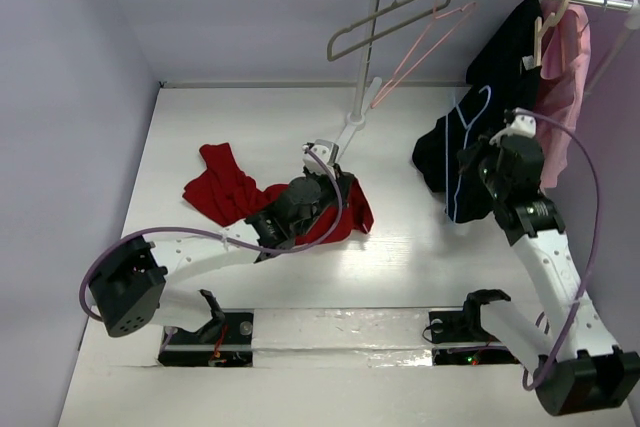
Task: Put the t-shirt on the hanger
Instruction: Pick up the hanger from the clothesline, then place the T-shirt on the hanger.
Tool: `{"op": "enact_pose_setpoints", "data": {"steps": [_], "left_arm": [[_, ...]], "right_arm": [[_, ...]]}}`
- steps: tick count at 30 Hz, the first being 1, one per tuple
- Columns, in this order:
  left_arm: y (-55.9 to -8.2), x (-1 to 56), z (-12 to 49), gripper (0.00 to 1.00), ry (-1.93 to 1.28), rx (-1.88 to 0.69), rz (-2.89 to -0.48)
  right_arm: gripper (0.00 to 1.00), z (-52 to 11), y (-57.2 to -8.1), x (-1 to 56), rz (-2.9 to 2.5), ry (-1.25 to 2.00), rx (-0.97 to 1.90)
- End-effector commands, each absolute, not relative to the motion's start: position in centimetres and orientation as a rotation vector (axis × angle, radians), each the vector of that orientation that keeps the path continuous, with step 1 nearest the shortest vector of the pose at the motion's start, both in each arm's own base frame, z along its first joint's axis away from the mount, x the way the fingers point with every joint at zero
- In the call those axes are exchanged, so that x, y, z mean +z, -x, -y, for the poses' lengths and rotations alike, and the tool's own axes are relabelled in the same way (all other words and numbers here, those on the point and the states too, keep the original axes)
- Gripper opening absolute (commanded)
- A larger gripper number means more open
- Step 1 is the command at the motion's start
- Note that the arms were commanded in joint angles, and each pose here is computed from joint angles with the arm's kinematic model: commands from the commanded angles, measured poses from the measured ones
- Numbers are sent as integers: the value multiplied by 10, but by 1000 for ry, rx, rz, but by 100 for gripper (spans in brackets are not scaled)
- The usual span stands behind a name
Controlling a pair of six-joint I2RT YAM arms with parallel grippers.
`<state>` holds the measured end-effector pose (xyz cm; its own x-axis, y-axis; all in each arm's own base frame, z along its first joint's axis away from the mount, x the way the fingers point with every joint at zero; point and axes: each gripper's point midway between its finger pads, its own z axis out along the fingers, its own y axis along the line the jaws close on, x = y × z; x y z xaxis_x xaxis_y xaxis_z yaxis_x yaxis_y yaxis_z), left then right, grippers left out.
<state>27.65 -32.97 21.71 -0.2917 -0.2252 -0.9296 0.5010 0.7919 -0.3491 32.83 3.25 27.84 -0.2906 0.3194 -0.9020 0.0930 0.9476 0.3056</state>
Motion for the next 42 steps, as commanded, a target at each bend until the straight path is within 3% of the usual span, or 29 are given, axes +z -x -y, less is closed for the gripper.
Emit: {"op": "enact_pose_setpoints", "data": {"steps": [1, 7, 21, 42], "left_arm": [[-289, 255, 325, 0, -152, -730, -1647], [-308, 252, 311, 0, -95, -673, -1667], [-346, 247, 288, 0, -26, -561, -1721], [-323, 268, 308, 0, -75, -692, -1697]], "right_arm": [[0, -67, -303, 264, -1867, -270, 476], [0, -125, -234, 253, -1905, -105, 845], [0, -145, -129, 262, -1898, 147, 1057], [0, -163, -152, 249, -1907, 225, 1159]]}}
